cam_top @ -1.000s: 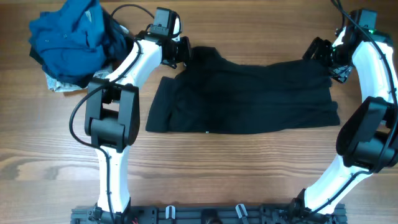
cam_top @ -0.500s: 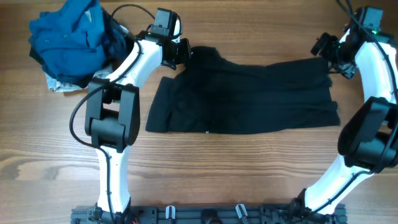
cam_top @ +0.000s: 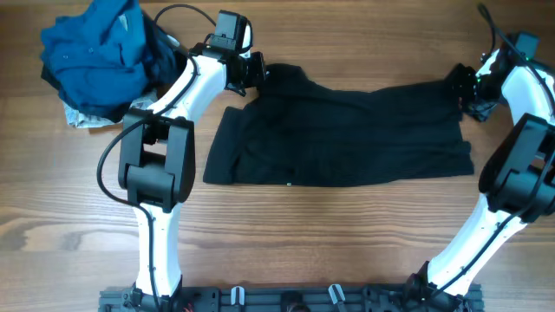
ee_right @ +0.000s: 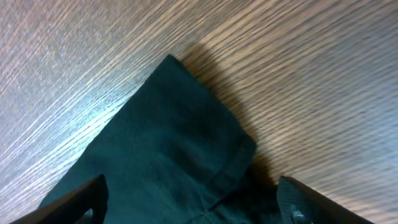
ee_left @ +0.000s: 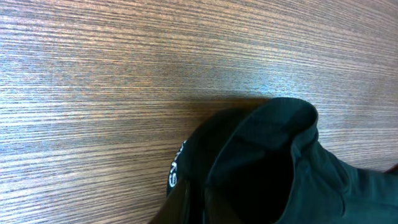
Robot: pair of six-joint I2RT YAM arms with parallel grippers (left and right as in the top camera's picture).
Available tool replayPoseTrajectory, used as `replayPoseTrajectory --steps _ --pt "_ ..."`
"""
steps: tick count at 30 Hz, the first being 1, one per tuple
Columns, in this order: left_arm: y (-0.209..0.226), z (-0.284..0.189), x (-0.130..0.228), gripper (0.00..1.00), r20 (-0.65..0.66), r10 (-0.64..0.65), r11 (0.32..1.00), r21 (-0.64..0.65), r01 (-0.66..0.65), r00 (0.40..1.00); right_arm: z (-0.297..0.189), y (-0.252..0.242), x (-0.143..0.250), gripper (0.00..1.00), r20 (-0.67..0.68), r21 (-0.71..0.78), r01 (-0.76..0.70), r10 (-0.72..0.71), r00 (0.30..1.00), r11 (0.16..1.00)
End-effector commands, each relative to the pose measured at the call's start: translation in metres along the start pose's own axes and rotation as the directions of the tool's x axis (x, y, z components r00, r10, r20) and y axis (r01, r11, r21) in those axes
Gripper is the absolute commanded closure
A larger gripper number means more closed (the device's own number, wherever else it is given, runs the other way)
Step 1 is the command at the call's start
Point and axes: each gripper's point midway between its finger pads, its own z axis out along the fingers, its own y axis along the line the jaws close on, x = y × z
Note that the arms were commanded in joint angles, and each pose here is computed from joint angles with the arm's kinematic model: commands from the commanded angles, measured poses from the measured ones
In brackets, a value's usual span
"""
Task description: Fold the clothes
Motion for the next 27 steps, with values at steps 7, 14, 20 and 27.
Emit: replayPoseTrajectory --steps 7,14,20,27 --pt "-0.002 0.001 -0.005 0.91 0.015 0.016 1.0 -0.005 -0.016 1.0 0.016 0.004 0.006 0.37 -0.04 -0.043 0.009 -0.011 0.999 0.999" --pt "-0.003 0.001 -0.006 0.94 0.02 0.017 1.0 -0.003 -0.017 1.0 0.015 -0.007 0.002 0.92 -0.023 0.004 -0.053 0.053 0.998 0.999" --pt "-0.006 -0.003 -0.011 0.95 0.037 0.021 1.0 0.005 -0.022 0.999 0.006 -0.012 -0.011 0.96 0.006 -0.001 -0.07 0.07 0.998 0.998" --pt "-0.017 -0.028 -0.025 0.96 0.089 0.03 0.999 0.024 -0.033 0.996 -0.018 -0.002 -0.026 0.96 0.02 -0.005 -0.067 0.067 0.998 0.998"
